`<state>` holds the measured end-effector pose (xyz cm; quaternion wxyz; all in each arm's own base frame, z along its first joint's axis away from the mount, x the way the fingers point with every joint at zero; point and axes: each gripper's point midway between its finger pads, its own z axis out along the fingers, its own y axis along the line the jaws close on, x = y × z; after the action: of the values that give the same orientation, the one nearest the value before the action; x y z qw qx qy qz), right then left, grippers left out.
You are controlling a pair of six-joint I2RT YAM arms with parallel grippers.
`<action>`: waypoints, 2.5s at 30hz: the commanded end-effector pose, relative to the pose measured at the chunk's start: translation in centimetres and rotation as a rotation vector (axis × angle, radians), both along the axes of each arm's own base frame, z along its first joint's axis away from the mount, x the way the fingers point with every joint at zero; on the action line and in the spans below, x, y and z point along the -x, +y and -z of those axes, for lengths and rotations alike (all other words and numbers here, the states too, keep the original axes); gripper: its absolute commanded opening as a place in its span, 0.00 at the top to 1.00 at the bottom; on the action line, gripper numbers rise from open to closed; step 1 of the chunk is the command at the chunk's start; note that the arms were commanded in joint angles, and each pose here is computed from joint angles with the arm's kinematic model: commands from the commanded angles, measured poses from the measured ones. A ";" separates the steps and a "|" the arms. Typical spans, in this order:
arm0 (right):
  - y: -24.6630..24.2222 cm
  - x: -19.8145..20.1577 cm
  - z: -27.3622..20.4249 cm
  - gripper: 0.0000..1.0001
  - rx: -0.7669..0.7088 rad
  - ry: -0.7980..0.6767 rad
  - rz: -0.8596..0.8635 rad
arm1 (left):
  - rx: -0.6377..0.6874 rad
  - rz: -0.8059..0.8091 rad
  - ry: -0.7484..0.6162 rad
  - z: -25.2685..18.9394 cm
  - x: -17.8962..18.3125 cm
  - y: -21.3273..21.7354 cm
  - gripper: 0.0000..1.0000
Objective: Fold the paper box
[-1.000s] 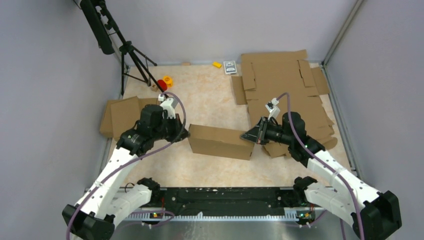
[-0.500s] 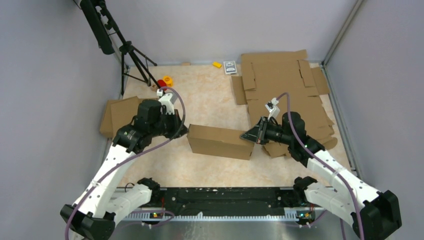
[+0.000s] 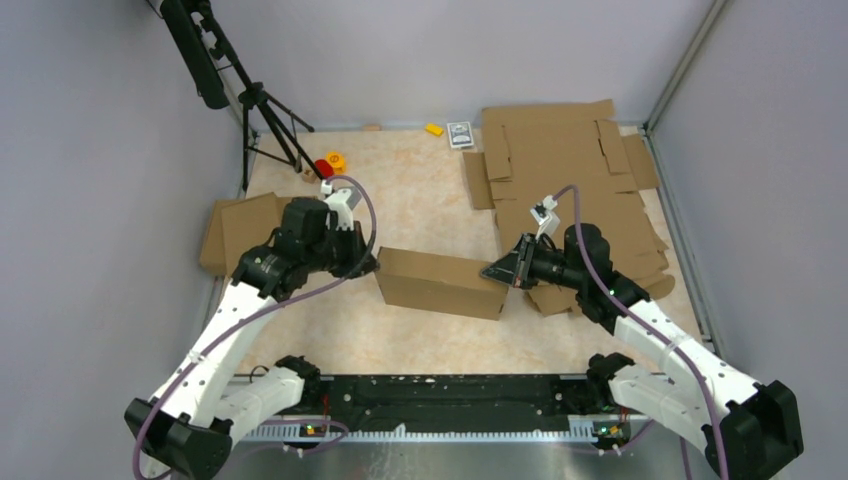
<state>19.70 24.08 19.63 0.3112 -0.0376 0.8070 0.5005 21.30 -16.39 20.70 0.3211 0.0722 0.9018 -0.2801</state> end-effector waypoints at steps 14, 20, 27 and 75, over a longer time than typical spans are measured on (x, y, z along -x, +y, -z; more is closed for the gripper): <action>0.4 -0.4 -0.7 1.00 0.044 -0.041 -0.052 | -0.045 0.063 0.055 3.2 -0.5 -0.5 1.00; 2.1 -1.2 -5.5 1.00 0.003 -0.121 -0.129 | 0.000 0.081 -0.032 0.2 -0.7 -1.0 1.00; 6.0 -0.9 -7.0 1.00 -0.028 -0.140 -0.224 | 0.057 0.123 -0.068 -1.9 -0.4 -1.8 1.00; -0.9 0.7 -3.8 0.40 0.210 -0.059 0.038 | 0.063 -0.078 -0.239 -3.3 -0.3 1.4 0.02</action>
<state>18.86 25.74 22.32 0.3061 -0.0977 0.8291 0.4575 20.65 -15.86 23.26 0.4016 0.0984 0.8615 -0.2946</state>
